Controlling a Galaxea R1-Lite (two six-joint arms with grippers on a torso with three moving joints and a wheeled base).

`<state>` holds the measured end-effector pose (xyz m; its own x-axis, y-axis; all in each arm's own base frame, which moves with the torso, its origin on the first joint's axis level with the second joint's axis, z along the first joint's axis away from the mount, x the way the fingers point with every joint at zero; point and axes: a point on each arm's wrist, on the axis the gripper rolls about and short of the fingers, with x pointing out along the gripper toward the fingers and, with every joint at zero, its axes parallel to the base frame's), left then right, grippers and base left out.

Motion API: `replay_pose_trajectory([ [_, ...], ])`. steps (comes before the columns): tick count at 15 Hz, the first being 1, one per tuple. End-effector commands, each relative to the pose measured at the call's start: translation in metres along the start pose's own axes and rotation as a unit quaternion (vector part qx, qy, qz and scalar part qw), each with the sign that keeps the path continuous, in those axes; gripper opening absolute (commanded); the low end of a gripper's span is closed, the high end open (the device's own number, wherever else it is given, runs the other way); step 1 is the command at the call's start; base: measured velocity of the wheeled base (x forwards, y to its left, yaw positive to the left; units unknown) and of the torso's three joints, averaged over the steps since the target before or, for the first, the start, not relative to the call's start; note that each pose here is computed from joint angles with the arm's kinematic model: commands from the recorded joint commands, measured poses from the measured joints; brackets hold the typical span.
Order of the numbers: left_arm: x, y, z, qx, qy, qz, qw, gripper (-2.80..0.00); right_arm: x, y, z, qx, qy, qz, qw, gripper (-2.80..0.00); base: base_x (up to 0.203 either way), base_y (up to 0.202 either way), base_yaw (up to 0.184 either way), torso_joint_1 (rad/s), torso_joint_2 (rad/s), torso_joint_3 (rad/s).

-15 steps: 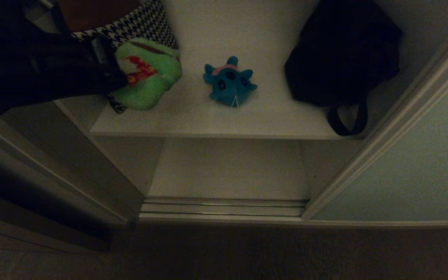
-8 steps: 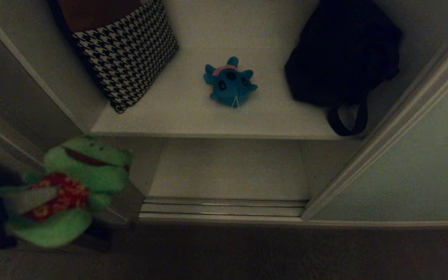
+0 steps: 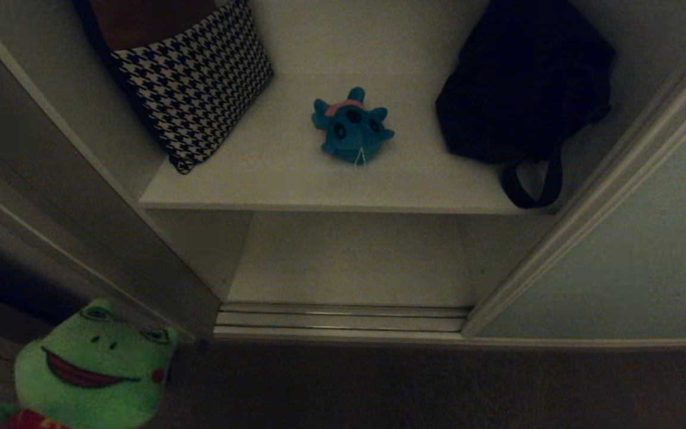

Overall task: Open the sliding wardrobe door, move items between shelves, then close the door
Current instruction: Place the green doll on the lower shelf

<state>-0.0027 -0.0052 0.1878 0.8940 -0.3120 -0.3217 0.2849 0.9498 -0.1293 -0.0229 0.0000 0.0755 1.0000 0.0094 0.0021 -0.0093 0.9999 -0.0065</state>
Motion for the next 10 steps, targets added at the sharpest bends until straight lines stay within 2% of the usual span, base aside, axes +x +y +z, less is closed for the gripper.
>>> replay_pose_trajectory([
  [1,-0.011,-0.002,-0.022,0.003,0.013,-0.006,0.9999,-2.8,0.0,0.0,0.0,-0.001,0.0,0.0,1.0,-2.8,0.0,0.0,0.0,0.0,0.0,0.0],
  [2,-0.012,-0.002,-0.029,0.002,0.025,-0.004,0.9997,-2.8,0.0,0.0,0.0,-0.001,0.0,0.001,1.0,-2.8,0.0,0.0,0.0,0.0,0.0,0.0],
  [5,-0.015,-0.002,-0.047,0.014,0.021,-0.001,0.9997,-2.8,0.0,0.0,0.0,-0.001,0.0,0.001,1.0,-2.8,0.0,0.0,0.0,0.0,0.0,0.0],
  [10,-0.015,-0.002,-0.044,0.018,0.022,0.003,0.9996,-2.8,0.0,0.0,0.0,-0.001,0.0,0.0,1.0,-2.8,-0.013,0.0,0.001,0.0,0.0,0.0],
])
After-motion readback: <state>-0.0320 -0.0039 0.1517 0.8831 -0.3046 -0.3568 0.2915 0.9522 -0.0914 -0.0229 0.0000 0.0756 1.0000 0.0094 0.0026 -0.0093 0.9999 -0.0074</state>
